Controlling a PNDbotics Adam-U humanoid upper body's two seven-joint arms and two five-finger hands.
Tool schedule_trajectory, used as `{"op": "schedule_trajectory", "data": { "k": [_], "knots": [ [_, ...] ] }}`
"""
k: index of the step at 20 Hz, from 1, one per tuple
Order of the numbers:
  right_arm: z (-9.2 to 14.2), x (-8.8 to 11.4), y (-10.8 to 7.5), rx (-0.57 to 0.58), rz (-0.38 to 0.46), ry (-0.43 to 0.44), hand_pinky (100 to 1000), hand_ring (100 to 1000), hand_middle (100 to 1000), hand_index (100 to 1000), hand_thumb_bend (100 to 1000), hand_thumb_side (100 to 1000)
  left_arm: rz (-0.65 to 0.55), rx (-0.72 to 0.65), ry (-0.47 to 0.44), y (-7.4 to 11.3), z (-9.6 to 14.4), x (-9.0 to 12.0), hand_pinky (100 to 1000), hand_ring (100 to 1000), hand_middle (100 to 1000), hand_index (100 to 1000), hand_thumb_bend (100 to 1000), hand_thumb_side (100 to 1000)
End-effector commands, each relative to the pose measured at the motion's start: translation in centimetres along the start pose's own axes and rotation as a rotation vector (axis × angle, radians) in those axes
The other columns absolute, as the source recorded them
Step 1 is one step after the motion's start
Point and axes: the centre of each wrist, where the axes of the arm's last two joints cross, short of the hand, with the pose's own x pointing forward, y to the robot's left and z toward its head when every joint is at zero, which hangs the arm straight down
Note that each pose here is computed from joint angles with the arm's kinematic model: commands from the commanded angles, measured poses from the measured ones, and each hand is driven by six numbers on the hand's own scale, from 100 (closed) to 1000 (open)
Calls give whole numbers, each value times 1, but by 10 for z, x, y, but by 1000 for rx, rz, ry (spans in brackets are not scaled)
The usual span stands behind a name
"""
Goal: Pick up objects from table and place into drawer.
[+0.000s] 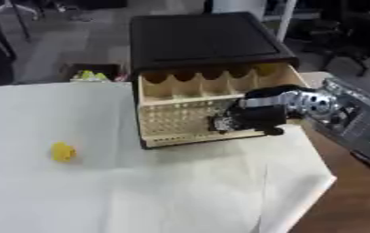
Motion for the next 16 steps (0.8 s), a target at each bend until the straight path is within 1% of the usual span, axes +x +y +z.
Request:
{"op": "schedule_trajectory", "data": {
  "k": [1, 6, 16],
  "knots": [
    [8, 6, -4, 94, -65, 67, 100, 100, 100, 762, 161, 1000, -9, 5, -45, 5, -8, 7, 785, 895, 870, 911, 100, 1000],
    [10, 8, -2, 95, -70, 64, 100, 100, 100, 758, 149, 1000, -9, 5, -47, 5, -9, 8, 784, 895, 870, 911, 100, 1000],
    [13, 9, 0, 109, -74, 60, 100, 100, 100, 744, 161, 1000, -11, 5, -48, 6, -9, 8, 784, 896, 870, 911, 100, 1000]
  ]
}}
